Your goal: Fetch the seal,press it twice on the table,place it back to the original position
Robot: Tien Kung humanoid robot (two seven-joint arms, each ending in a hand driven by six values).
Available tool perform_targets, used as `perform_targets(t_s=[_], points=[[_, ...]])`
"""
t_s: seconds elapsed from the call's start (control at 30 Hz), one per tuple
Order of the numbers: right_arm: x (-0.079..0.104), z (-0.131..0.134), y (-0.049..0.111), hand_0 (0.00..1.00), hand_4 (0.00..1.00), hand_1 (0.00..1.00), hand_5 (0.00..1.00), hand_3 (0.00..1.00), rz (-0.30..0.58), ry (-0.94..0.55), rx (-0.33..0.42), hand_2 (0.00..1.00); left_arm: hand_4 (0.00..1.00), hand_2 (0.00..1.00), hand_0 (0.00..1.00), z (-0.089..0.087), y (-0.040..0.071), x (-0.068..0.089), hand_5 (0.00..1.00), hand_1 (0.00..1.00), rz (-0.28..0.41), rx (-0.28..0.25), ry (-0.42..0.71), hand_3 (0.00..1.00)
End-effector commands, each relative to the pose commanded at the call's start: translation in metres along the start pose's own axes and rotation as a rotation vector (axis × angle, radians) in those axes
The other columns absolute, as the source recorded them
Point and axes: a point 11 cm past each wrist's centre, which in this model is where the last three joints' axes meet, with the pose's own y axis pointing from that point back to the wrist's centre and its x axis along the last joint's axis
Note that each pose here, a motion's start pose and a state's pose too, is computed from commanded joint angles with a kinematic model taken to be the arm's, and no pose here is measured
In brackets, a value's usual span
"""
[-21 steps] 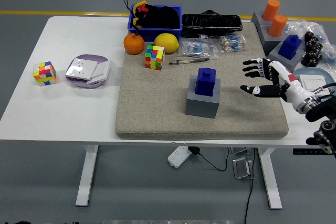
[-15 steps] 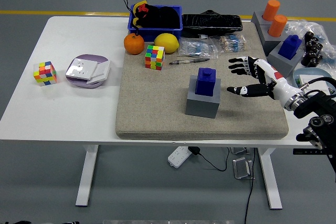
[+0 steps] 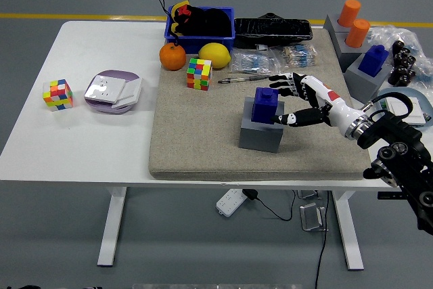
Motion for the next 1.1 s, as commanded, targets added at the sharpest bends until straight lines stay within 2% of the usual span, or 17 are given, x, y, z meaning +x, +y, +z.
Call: perform_targets(t_s=[0.33,0.37,0.53,0.57,1.1], points=[[-0.012,-0.005,-0.007,0.808,0.964,0.736,0.003,0.801,-0.019,0.013,0.017,0.764,0.817,0.790,0.820,-0.001,0.000,0.002,0.433,0.817,0.004,0.003,-0.007,0.835],[-0.013,-0.005,-0.007,0.767,0.954,0.685,0.002,0.772,-0.017,0.016,0.019,0.699,0.816,0.791,0.820,-0.001,0.000,0.002,0.433,0.817,0.004,0.003,-0.007,0.836],[-0.012,-0.005,-0.008,0.767,0.954,0.685,0.002,0.772,-0.003,0.032,0.024,0.699,0.816,0.791,0.820,-0.001,0.001,0.003,0.433,0.817,0.005,0.004,-0.011,0.836],[-0.012,-0.004,-0.008,0.722,0.911,0.650,0.002,0.740,-0.001,0.035,0.023,0.655,0.817,0.792,0.820,-0.001,0.001,0.003,0.433,0.817,0.005,0.004,-0.011,0.835],[-0.017,0.004,-0.009,0.691,0.864,0.621,0.002,0.714,0.005,0.056,0.009,0.619,0.816,0.791,0.820,-0.001,0.000,0.001,0.432,0.818,0.003,0.005,-0.013,0.835]])
